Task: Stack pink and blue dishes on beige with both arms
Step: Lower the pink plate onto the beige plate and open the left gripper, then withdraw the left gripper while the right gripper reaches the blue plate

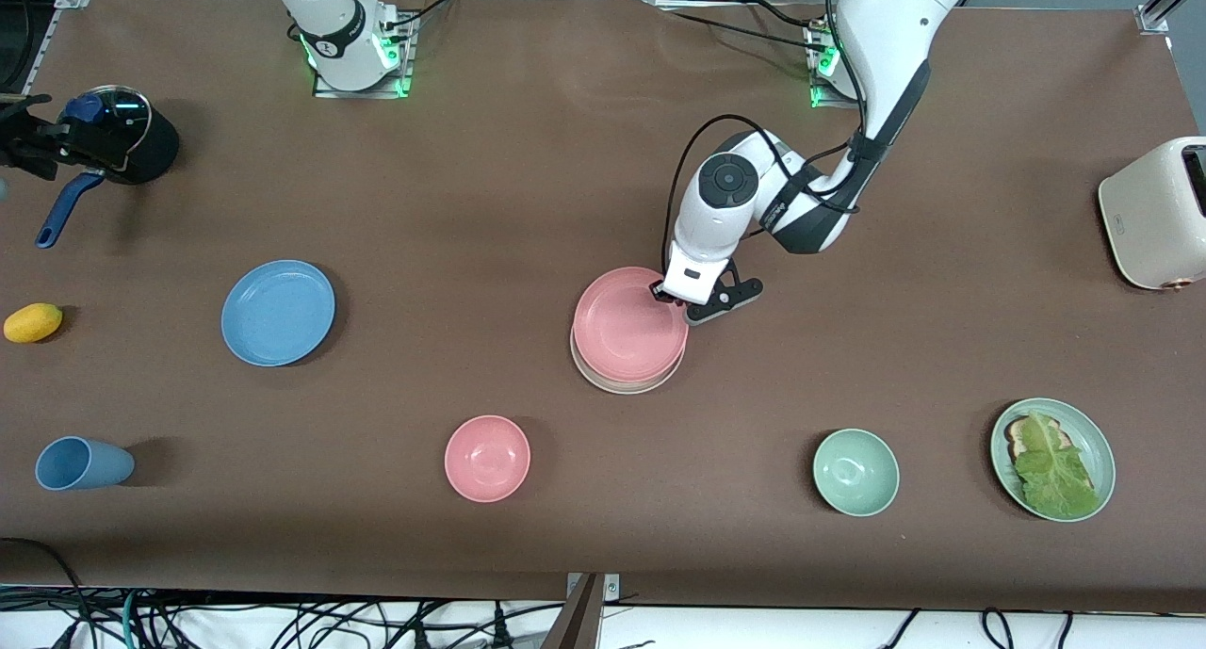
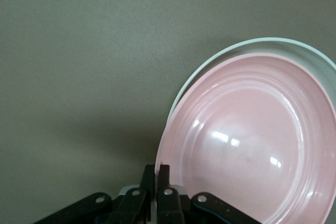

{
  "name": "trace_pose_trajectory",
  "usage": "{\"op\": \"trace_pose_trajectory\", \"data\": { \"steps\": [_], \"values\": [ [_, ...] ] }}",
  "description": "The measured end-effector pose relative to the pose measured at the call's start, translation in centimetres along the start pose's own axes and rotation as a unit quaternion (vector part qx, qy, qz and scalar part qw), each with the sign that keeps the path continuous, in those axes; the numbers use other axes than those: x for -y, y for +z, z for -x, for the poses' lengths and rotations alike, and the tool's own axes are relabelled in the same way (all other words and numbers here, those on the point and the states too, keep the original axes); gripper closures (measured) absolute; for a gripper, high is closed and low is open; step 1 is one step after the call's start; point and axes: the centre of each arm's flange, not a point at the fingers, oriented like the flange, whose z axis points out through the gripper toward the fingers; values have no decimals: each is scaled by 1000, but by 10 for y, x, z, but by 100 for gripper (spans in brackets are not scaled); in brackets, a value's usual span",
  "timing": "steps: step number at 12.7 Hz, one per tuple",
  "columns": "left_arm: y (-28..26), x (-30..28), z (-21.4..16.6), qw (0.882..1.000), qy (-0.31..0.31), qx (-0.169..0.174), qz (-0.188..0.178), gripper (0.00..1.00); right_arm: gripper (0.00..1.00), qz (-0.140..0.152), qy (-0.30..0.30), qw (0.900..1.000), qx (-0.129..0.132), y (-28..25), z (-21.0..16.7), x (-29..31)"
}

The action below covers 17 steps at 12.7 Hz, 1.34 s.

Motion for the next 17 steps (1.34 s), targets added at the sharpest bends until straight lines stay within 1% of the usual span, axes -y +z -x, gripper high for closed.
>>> {"op": "trace_pose_trajectory", "data": {
  "steps": [1, 3, 4, 6, 7, 8, 9, 10, 11, 13, 14, 15, 16, 17],
  "values": [
    [0, -1, 0, 1000, 0, 0, 1, 91, 0, 0, 0, 1000, 0, 0, 0, 0],
    [-2, -2, -2, 1000, -1, -2, 3, 75, 0, 0, 0, 1000, 0, 0, 0, 0],
    [-3, -3, -4, 1000, -2, -3, 4, 75, 0, 0, 0, 1000, 0, 0, 0, 0],
    [-6, -4, -10, 1000, -5, -7, 7, 61, 0, 0, 1, 1000, 0, 0, 0, -2],
    [-7, -4, -13, 1000, -7, -8, 9, 60, 0, 0, 2, 1000, 0, 0, 0, -2],
    [-9, -5, -17, 1000, -7, -11, 11, 53, 0, 0, 2, 1000, 0, 0, 0, -2],
    [-14, -6, -23, 1000, -5, -14, 13, 43, 0, 0, 2, 1000, 0, 0, 0, -2],
    [-19, -7, -31, 1000, 4, -17, 10, 35, 0, 0, 2, 1000, 1, 0, 0, -2],
    [-26, -7, -40, 1000, 14, -18, 4, 35, 0, 0, 2, 1000, 1, 0, 0, -2],
    [-45, -6, -60, 999, 38, -17, -15, 21, 0, 0, 2, 1000, 1, 0, 0, -2],
    [-57, -4, -72, 998, 53, -16, -21, 21, 0, 0, 2, 1000, 3, 0, 1, -2],
    [-68, -1, -83, 997, 68, -14, -22, 15, 0, 0, 2, 1000, 4, 1, 1, -2],
    [-78, 4, -95, 996, 84, -10, -21, 6, 0, -1, 3, 1000, 6, 1, 1, -3],
    [-87, 12, -107, 995, 98, -7, -19, 0, 0, -1, 4, 1000, 12, 3, 2, -4]
  ]
}}
